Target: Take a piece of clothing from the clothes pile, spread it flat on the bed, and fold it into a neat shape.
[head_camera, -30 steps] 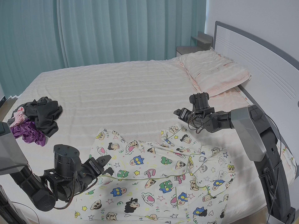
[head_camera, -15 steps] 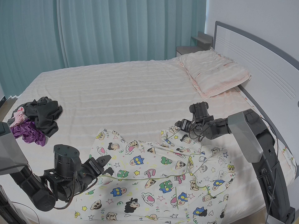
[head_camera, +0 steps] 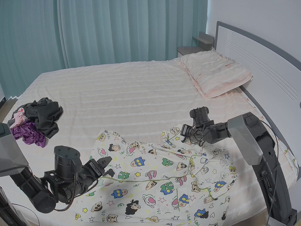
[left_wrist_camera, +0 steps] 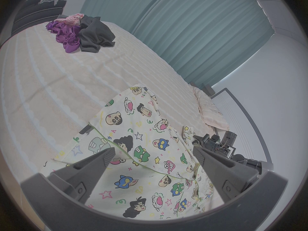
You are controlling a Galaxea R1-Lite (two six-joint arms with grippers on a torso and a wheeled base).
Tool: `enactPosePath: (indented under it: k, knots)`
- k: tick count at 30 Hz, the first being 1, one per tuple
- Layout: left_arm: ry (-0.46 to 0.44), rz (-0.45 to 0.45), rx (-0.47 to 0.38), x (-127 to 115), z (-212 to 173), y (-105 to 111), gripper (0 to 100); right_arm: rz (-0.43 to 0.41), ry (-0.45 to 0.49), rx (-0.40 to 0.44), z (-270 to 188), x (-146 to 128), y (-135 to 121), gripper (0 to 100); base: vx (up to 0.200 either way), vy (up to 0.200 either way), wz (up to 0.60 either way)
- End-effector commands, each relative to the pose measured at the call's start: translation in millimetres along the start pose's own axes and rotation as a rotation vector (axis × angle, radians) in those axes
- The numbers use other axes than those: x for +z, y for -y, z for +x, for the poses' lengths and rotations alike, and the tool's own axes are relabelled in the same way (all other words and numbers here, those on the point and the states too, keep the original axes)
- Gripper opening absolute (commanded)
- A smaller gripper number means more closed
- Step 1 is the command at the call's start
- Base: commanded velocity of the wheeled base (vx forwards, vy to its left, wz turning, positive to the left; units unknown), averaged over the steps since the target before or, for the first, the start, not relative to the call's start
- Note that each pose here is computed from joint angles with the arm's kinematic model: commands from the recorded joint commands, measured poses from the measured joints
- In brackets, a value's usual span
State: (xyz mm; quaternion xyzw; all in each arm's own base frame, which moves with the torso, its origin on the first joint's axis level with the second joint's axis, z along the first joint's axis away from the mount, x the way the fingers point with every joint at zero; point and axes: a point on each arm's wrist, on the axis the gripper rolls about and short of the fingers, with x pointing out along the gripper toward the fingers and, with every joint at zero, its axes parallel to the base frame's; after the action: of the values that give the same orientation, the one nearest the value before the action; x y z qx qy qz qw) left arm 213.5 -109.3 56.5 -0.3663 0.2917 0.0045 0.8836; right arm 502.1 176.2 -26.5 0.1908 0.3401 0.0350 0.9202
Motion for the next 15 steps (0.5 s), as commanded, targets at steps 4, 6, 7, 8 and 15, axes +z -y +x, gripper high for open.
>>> enactPosePath:
  k: [4,6,7,8,15]
  knots:
    - [0.0,0.0,0.002,-0.1,0.4,-0.3,100,0.016,0.017,-0.008,1.1,6.7,7.4,0,0.0,0.0,0.0]
    - [0.0,-0.001,0.001,0.1,0.1,-0.1,100,0.031,0.036,-0.014,0.0,15.2,13.0,0,0.0,0.0,0.0]
    - [0.0,-0.001,0.001,0.1,0.1,-0.1,100,0.036,0.042,-0.013,-0.2,17.3,13.7,0,0.0,0.0,0.0]
    - [0.0,0.0,0.002,-0.1,0.4,-0.3,100,0.055,0.058,-0.013,-1.2,23.2,15.1,0,0.0,0.0,0.0]
    - [0.003,-0.001,0.0,0.3,0.3,0.2,100,0.109,0.094,-0.023,-3.3,37.7,25.2,0,0.0,0.0,0.0]
